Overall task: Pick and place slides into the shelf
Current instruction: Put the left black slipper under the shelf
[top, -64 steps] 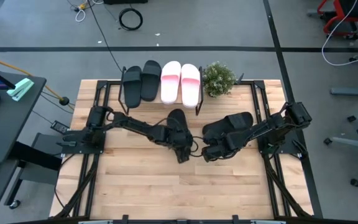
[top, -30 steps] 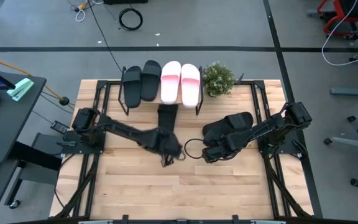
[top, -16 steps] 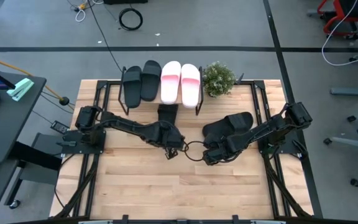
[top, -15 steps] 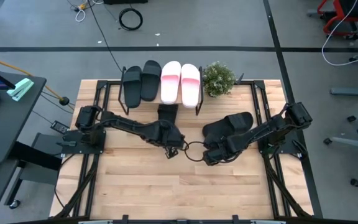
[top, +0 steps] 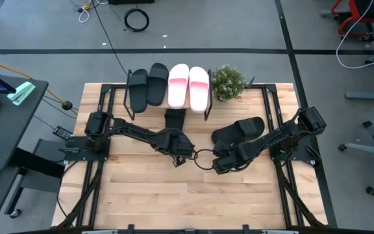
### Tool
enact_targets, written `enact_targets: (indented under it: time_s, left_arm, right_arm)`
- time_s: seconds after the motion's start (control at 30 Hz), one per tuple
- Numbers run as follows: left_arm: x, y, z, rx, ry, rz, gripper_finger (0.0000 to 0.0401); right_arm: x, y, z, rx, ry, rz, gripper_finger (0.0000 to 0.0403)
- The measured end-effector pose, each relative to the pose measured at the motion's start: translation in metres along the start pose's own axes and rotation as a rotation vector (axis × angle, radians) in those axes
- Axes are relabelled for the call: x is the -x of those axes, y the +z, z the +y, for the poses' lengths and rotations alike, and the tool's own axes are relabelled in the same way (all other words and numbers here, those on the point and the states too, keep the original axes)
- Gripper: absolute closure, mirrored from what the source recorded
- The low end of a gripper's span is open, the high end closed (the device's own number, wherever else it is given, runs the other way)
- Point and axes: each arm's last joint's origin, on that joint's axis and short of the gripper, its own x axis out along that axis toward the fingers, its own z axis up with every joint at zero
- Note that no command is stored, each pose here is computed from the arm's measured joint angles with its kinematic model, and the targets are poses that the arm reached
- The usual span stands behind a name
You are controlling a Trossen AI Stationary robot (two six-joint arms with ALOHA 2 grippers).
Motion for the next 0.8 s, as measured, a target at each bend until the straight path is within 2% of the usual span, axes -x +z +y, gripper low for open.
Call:
enact_targets:
  time_s: [0.33,0.53,0.63,0.8]
  left_arm:
    - [-0.015,0.019,0.038,0.031,0.071,0.012,0.0401]
    - [-0.021,0.026,0.054,0.073,0.095,0.011,0.0400]
    - [-0.020,0.025,0.050,0.064,0.089,0.010,0.0399]
    - [-0.010,0.016,0.029,0.004,0.055,-0.003,0.0400]
  right_arm:
    - [0.001,-0.001,0.000,-0.003,0.003,0.003,0.0399]
    - [0.018,-0.003,0.005,0.009,0.112,-0.003,0.0399]
    - [0.036,-0.005,0.007,0.022,0.184,-0.050,0.0397]
    - [0.067,-0.010,0.004,-0.016,0.291,-0.103,0.0386]
